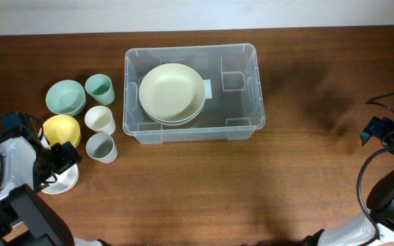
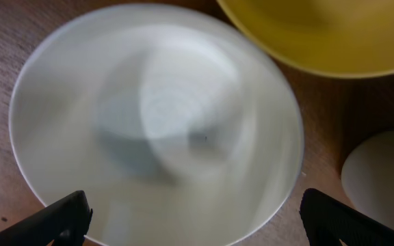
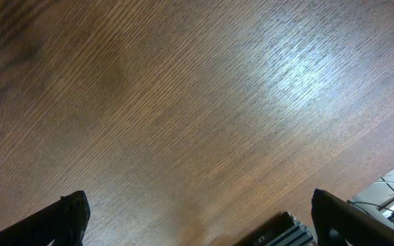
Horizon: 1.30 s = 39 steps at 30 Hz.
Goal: Pack container
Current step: 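Close the left gripper on the white bowl's rim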
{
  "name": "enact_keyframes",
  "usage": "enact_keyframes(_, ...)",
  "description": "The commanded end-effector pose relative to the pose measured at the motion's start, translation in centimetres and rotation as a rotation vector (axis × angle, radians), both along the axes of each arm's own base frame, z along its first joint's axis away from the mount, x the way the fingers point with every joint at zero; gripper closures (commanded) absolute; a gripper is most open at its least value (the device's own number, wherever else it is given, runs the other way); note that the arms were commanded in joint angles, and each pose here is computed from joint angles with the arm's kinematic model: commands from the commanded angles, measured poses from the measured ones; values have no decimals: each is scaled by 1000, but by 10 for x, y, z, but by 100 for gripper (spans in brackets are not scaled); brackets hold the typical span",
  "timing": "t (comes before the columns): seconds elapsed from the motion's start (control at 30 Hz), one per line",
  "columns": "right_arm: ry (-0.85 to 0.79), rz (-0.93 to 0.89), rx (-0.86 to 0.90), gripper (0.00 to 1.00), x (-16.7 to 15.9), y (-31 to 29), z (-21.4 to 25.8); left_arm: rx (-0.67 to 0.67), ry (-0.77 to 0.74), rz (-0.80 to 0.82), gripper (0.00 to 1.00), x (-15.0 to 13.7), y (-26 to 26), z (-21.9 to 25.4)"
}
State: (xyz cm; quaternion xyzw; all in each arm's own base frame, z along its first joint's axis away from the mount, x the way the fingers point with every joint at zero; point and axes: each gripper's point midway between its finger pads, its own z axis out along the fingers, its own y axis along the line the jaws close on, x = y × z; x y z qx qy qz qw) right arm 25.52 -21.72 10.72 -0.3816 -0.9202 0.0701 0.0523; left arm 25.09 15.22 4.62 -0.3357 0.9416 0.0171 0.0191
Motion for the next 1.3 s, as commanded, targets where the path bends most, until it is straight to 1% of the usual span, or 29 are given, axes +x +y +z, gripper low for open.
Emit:
enact_keyframes(0.0,-20,-7,-26,1,1,-4,9,11,-24,12,0,7,5,4)
enact_keyframes(0.13,-20,-7,-25,1,1,-4,9,40,-62,12,0,22,15,28)
enact_keyframes(0.23,-20,-7,-25,1,1,-4,9,103,-69,18,0,29,29,53)
enact_keyframes(0.3,-20,-7,-26,1,1,-4,9,150,-42,27,0,26,38,67)
enact_keyframes(0.4,-20,-7,-26,1,1,-4,9,222,52,93,0,4,50,78)
enact_keyframes(0.5,-20,-7,-26,1,1,-4,9,193,94,124,0,-12,52,75)
enact_keyframes(0.6,-20,-7,-26,1,1,-4,9,142,94,163,0,-21,53,70)
enact_keyframes(0.7,-20,-7,-25,1,1,-4,9,126,108,191,0,-31,56,65)
enact_keyframes(0.87,-20,-7,-25,1,1,-4,9,44,77,144,0,-28,44,47)
enact_keyframes(1.13,-20,-7,-25,1,1,-4,9,13,59,144,0,-28,36,21)
enact_keyframes(1.27,-20,-7,-26,1,1,-4,9,11,59,176,0,-31,34,11)
